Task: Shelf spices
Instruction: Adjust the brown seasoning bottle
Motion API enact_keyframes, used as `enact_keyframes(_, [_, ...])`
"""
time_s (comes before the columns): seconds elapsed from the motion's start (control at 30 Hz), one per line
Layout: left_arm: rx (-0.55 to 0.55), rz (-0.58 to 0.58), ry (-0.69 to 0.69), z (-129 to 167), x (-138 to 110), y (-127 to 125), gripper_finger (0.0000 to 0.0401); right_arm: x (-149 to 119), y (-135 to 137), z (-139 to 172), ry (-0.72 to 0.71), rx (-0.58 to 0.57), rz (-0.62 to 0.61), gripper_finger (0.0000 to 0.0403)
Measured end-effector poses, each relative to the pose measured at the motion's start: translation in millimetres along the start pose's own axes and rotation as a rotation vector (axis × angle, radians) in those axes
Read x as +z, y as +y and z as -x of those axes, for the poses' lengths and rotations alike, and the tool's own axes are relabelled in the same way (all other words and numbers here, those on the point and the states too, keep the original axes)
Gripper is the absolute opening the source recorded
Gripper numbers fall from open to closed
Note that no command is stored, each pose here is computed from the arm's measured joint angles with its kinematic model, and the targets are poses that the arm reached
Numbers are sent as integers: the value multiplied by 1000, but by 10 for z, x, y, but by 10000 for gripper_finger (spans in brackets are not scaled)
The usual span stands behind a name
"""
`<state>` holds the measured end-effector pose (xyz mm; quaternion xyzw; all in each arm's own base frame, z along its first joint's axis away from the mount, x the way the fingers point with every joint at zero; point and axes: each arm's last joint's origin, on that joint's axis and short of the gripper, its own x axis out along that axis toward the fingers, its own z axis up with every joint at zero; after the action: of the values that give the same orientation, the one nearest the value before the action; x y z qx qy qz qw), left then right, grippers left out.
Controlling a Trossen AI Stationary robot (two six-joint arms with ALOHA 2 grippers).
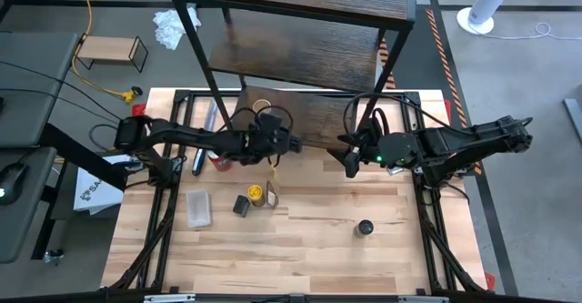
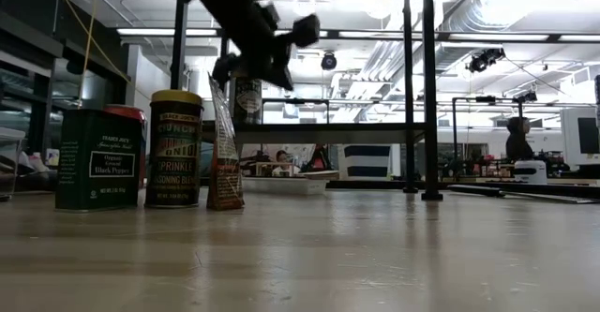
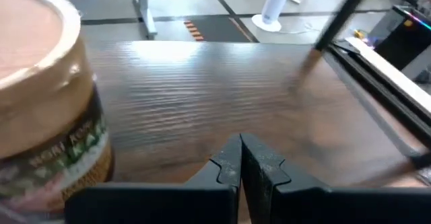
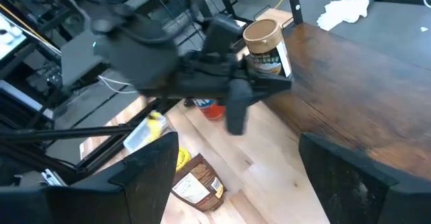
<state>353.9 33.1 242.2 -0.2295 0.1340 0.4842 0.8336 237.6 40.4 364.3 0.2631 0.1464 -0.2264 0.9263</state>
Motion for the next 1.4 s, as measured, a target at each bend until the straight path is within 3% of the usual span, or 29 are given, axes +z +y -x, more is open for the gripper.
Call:
enact_keyframes(0.17, [-1, 47, 22, -198, 64, 138, 0, 16, 14, 0, -16, 12, -20, 304])
enact_keyframes(0.4, [2, 1, 43, -321, 151, 237, 0, 32, 24, 1, -34, 17, -23, 304])
enact_keyframes(0.73, [80, -60, 64, -259, 49, 267, 0, 31, 23, 0, -36, 13, -20, 304])
enact_keyframes(0.97, [116, 19, 27, -287, 81, 297, 0, 30, 22, 0, -35, 13, -19, 304])
enact_keyframes(1.13, [135, 5, 28, -281, 69, 311, 0, 30, 22, 0, -35, 12, -19, 304])
enact_keyframes(1.4, [258, 76, -4, -206, 66, 426, 0, 30, 23, -1, -35, 12, -11, 304])
